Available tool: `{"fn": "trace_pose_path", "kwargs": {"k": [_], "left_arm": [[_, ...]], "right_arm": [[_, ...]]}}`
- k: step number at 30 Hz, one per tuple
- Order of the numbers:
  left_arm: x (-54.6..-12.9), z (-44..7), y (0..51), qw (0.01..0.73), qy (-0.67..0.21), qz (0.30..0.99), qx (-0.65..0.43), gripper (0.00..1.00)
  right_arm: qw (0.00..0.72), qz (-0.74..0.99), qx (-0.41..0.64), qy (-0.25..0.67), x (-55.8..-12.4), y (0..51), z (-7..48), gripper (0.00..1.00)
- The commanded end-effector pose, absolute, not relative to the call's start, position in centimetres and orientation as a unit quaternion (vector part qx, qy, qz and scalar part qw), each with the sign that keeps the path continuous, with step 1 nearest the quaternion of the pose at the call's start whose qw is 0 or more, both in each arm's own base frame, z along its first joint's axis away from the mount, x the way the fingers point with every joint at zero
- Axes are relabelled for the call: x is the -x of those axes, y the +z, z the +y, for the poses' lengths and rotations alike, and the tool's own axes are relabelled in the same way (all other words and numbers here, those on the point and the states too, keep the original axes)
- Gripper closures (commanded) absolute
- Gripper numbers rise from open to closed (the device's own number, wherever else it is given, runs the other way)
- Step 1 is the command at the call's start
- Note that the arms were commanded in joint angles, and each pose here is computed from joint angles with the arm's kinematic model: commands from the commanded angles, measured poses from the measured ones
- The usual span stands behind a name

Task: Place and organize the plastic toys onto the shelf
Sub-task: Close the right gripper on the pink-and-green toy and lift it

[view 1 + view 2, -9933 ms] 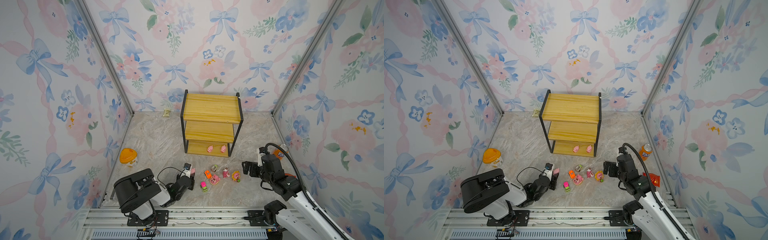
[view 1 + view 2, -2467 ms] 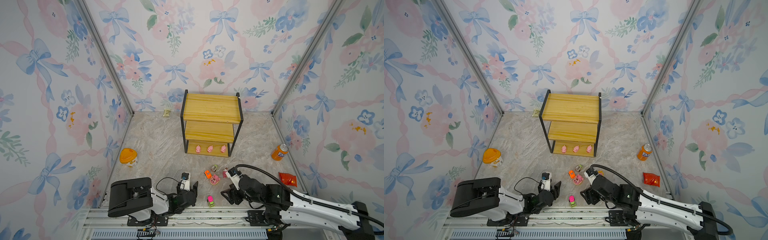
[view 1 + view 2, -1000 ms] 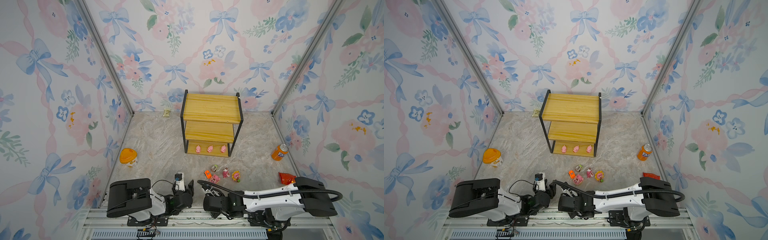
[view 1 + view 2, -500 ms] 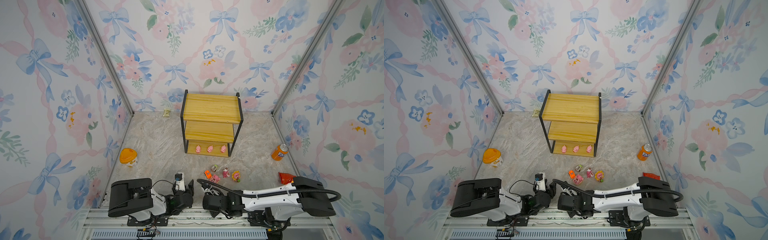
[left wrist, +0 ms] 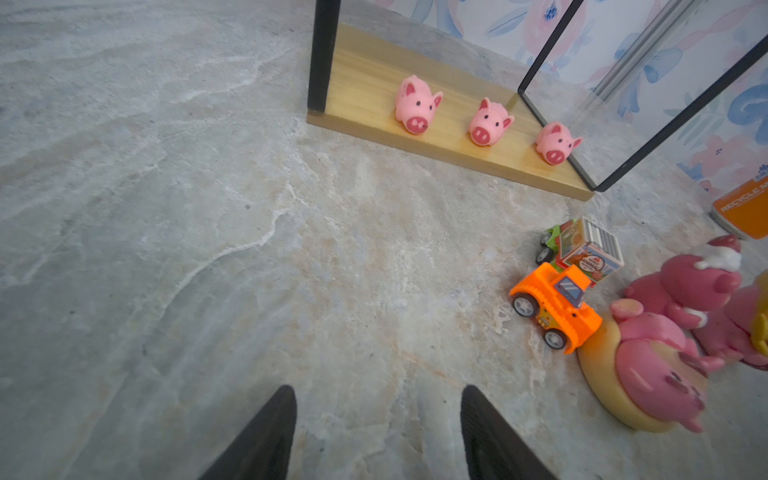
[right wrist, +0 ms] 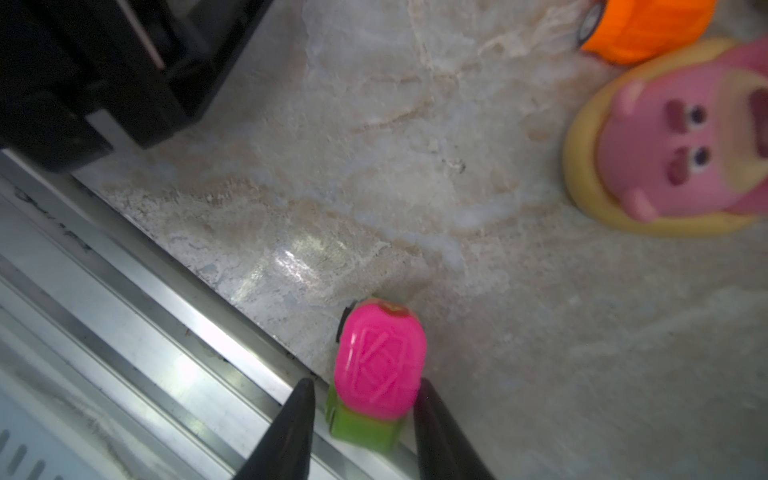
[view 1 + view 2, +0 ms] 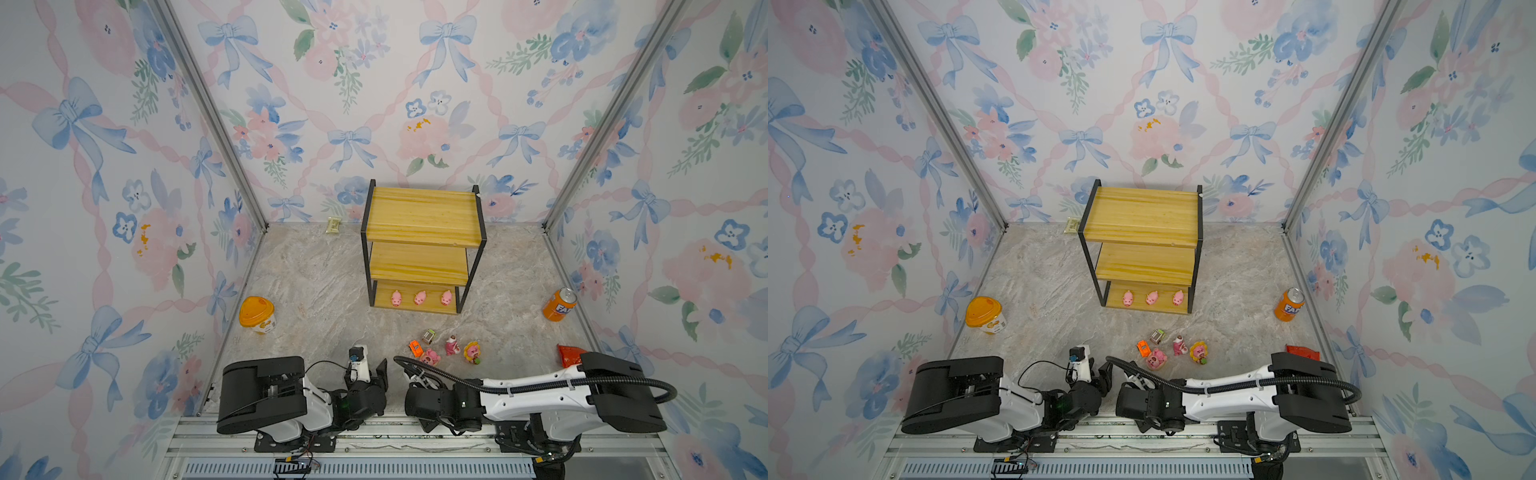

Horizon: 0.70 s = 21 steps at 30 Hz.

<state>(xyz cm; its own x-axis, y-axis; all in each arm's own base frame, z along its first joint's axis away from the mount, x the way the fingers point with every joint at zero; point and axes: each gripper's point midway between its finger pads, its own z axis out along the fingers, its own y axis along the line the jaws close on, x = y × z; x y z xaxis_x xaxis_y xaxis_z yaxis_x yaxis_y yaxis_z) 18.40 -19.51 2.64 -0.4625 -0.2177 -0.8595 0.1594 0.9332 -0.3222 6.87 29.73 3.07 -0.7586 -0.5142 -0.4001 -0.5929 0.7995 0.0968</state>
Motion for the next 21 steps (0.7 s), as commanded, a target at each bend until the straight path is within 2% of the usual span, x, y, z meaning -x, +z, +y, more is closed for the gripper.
{"fn": "trace_pose_path", "kwargs": {"k": [1,12,21], "left_arm": [[-17.0,-17.0,-1.3,0.468,-0.122,0.875,-0.027,0.35],[-17.0,-16.7,-1.4,0.468,-0.119,0.875,-0.024,0.35],[-17.0,-16.7,-1.4,0.471,-0.117,0.874,-0.023,0.35]], "right_arm": [[0.180,0.933,0.297,0.091,-7.3,2.3,29.2,0.61],[0.181,0.931,0.302,0.092,-7.6,3.0,29.2,0.74],[0.218,0.917,0.309,0.128,-9.9,7.5,29.7,0.77]]}}
